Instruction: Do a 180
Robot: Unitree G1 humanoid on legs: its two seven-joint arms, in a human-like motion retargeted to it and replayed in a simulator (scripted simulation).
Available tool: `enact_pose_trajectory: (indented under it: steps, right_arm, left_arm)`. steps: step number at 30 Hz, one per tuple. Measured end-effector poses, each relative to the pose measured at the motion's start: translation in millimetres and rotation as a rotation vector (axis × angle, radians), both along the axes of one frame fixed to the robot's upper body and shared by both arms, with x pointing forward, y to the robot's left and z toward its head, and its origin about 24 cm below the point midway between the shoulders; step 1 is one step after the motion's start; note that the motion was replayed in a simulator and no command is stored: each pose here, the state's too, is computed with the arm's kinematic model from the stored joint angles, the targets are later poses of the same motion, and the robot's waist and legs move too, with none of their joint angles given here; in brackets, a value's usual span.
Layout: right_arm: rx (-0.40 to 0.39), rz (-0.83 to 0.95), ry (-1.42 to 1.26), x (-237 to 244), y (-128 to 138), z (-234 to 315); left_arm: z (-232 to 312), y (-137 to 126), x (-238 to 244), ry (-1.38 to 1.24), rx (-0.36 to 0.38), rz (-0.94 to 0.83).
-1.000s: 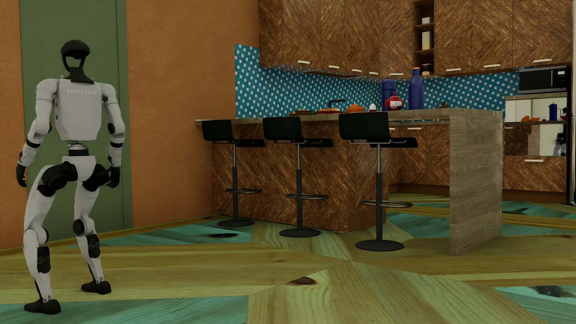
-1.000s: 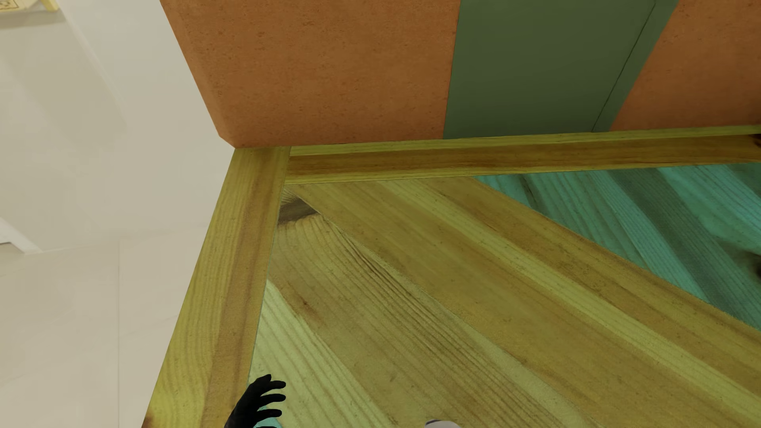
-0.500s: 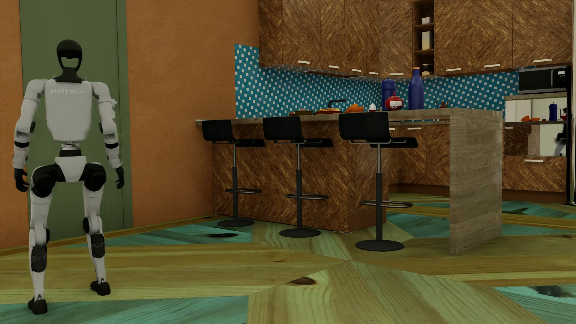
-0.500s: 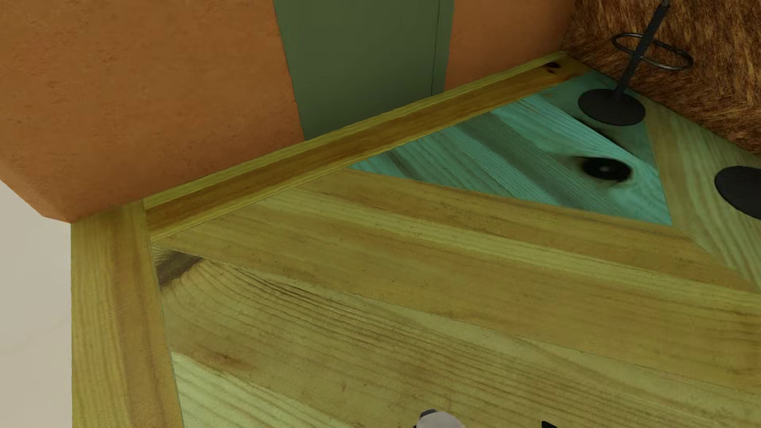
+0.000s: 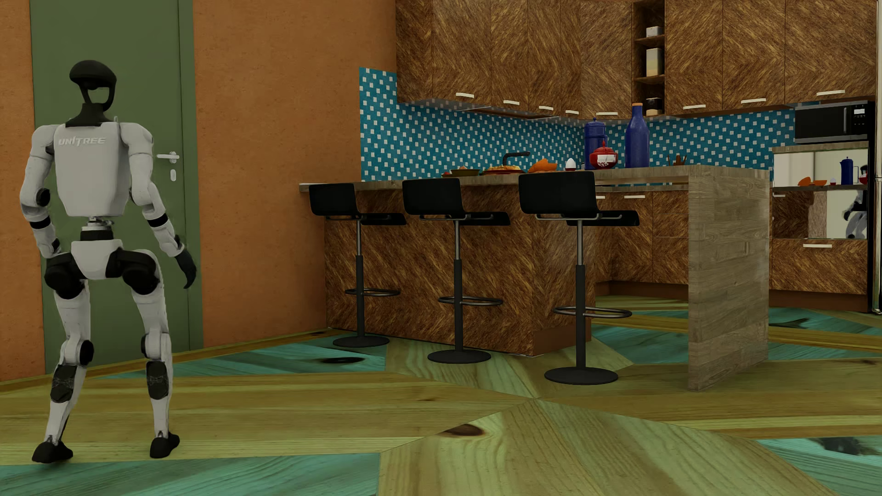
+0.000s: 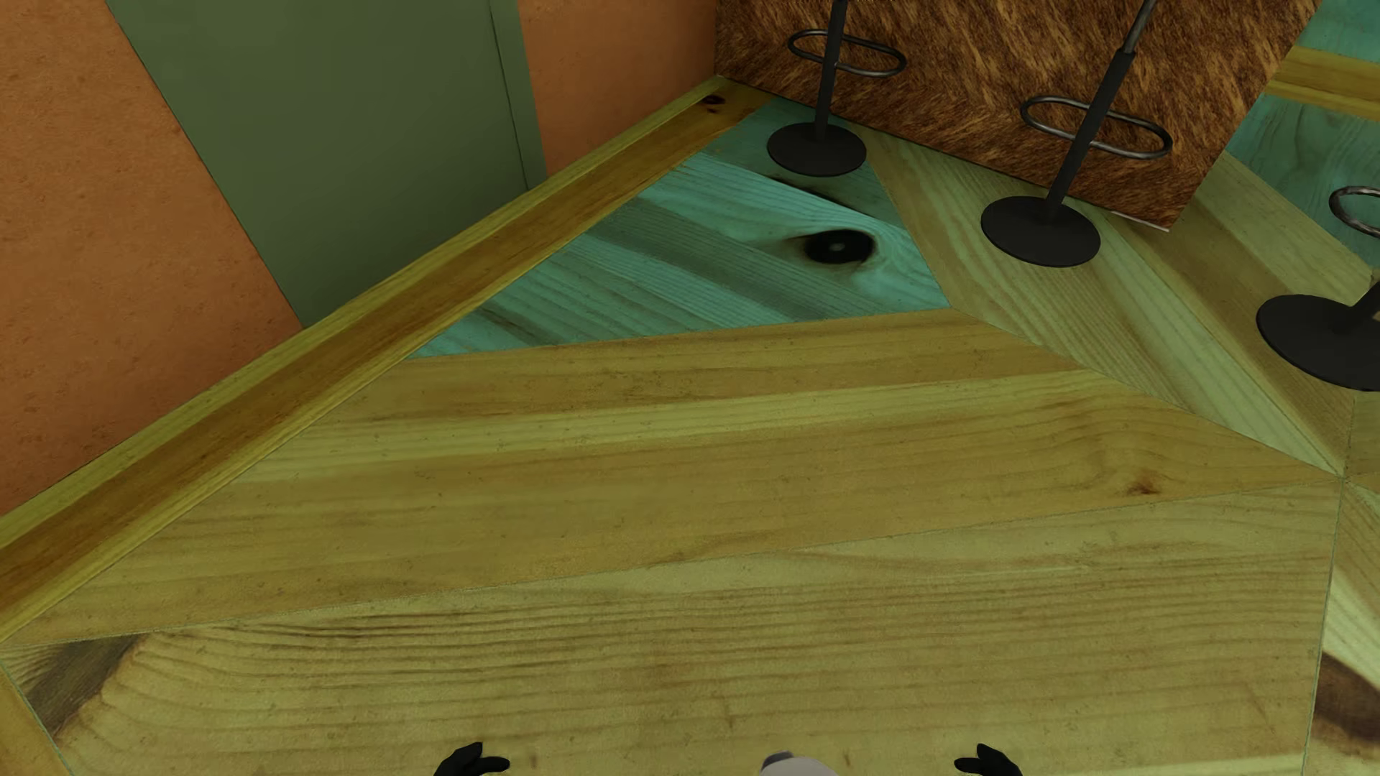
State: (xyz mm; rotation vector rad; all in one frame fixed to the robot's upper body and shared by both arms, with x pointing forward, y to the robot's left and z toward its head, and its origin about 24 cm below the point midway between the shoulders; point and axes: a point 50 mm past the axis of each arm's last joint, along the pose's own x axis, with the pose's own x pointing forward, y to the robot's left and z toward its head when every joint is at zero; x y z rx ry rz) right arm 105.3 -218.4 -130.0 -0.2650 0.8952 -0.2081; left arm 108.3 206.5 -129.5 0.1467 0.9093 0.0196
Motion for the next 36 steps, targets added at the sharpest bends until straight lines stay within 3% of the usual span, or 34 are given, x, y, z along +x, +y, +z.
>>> enact_pose_trajectory:
  steps: [2, 3, 6, 7, 8, 9, 11, 14, 18, 20, 21, 24, 27, 29, 30, 31, 33, 36]
  right_arm:
    - [0.014, -0.022, -0.005, -5.2, 8.0, -0.6]
    - [0.022, -0.05, 0.002, -2.5, 6.9, -0.7]
    - [-0.02, -0.03, 0.06, -9.6, -16.0, -1.4]
    - [-0.006, -0.021, 0.052, -4.0, -10.5, -2.8]
    - [0.005, 0.004, 0.019, 2.7, -4.5, -0.7]
    - [-0.006, 0.038, -0.007, 4.2, -6.0, 2.2]
    - [0.049, -0.019, -0.005, -6.1, 8.5, -1.8]
    - [0.042, -0.033, 0.093, -13.3, 0.3, -6.2]
    - [0.077, -0.062, 0.093, -19.4, 6.9, -5.8]
    - [0.045, -0.061, 0.117, -20.3, -8.5, -9.4]
    - [0.012, -0.048, 0.071, -9.4, -16.4, -3.3]
    - [0.039, -0.053, -0.069, 3.4, 6.6, 4.0]
    - [0.105, -0.063, -0.019, 1.2, 21.5, 0.0]
    - [0.079, -0.079, 0.059, -22.3, -10.7, -1.2]
    - [0.066, -0.057, 0.081, -25.1, -24.8, 0.0]
    - [0.082, -0.039, 0.012, -0.5, -26.0, 7.7]
    - [0.15, 0.048, -0.184, 54.5, -0.5, 26.2]
    - [0.19, 0.119, -0.279, 69.8, 22.8, 32.1]
  left_arm:
    - [-7.4, 20.9, -30.0, 0.11, 0.016, 0.066]
    - [-3.4, 20.9, -17.3, 0.089, 0.019, 0.055]
    - [6.0, -23.9, 22.9, -0.035, -0.051, -0.099]
    - [6.2, -40.7, 27.6, -0.056, -0.079, -0.156]
    - [5.0, -36.9, 20.2, -0.051, -0.08, -0.168]
    - [1.1, -15.7, 1.9, -0.016, -0.071, -0.1]
    - [-4.2, 8.6, -8.9, 0.03, -0.048, 0.015]
    - [10.9, -20.1, 35.4, -0.105, -0.05, -0.024]
    - [13.3, -3.1, 42.1, -0.12, 0.034, -0.016]
    - [23.5, -23.8, 57.3, -0.201, -0.002, -0.087]
    - [20.2, -31.0, 50.8, -0.183, -0.026, -0.124]
    - [-9.3, 7.6, -31.1, 0.086, -0.026, -0.003]
    - [1.5, 5.1, 12.4, 0.015, 0.0, 0.003]
    - [23.9, 2.6, 62.3, -0.145, 0.041, -0.024]
    - [32.8, -12.8, 82.6, -0.221, 0.014, -0.024]
    - [34.9, -16.4, 81.4, -0.245, 0.001, -0.012]
    - [12.7, 4.6, 38.0, -0.108, 0.018, 0.086]
    - [-5.5, -0.3, -3.1, 0.079, 0.001, 0.147]
